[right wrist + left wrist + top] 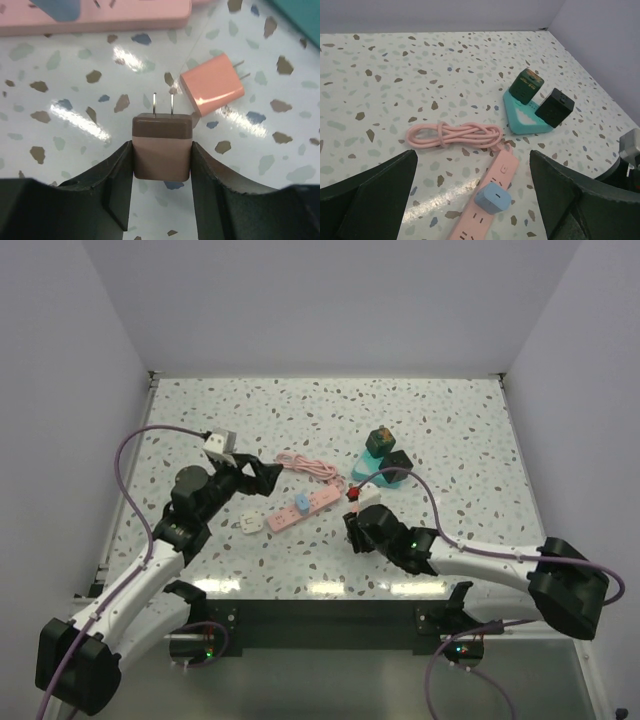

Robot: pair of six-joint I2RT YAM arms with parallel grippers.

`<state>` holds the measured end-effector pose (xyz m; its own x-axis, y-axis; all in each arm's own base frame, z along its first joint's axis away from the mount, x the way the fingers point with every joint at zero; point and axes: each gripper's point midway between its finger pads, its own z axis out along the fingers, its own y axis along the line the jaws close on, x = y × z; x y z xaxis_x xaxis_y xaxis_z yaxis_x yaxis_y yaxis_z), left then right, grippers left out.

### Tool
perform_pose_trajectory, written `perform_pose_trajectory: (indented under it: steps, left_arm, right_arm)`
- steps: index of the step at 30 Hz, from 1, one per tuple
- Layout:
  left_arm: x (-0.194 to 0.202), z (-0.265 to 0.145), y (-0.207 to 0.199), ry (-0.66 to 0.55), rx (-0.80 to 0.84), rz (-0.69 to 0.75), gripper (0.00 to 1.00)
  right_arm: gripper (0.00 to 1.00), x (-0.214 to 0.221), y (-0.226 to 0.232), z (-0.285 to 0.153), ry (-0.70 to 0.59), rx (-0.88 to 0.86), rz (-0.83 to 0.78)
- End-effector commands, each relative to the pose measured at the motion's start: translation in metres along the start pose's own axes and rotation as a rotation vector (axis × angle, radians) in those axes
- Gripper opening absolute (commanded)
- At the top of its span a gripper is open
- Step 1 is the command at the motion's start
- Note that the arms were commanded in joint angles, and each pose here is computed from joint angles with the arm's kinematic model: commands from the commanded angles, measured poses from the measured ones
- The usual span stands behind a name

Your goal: Insert the plug

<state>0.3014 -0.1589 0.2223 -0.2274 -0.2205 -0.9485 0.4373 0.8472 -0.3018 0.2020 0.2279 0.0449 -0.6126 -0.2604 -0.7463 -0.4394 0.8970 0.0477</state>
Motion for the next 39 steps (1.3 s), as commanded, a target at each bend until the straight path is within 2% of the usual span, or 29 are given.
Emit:
perform_pose_trajectory:
  steps: [1,5,9,13,21,33,39]
  left_arm:
    - [0.005,-0.008,-0.029,0.019,0.133,-0.093,0.99]
    - [0.018,-0.023,-0.054,0.053,0.273,-0.167,0.99]
    - [0.031,-0.035,-0.072,0.104,0.378,-0.209,0.99]
    - [0.047,-0.045,-0.084,0.156,0.464,-0.244,0.99]
    - [0.063,-0.052,-0.104,0.221,0.595,-0.309,0.98]
    - [0.079,-0.047,-0.124,0.313,0.644,-0.32,0.97]
    - [0.081,-0.043,-0.129,0.318,0.656,-0.338,0.88]
  right_arm:
    - [0.0,-0.059,0.018,-0.02,-0.213,-0.112,-0.145]
    - [0.0,-0.088,0.034,-0.036,-0.332,-0.21,-0.276]
    - [0.0,-0.098,0.056,-0.046,-0.404,-0.332,-0.349]
    - [0.0,-0.1,0.07,-0.049,-0.426,-0.385,-0.445]
    - [0.0,-0.115,0.093,-0.057,-0.463,-0.436,-0.539]
    - [0.0,-0.127,0.11,-0.065,-0.519,-0.481,-0.601]
    - [0.0,-0.124,0.118,-0.075,-0.534,-0.53,-0.616]
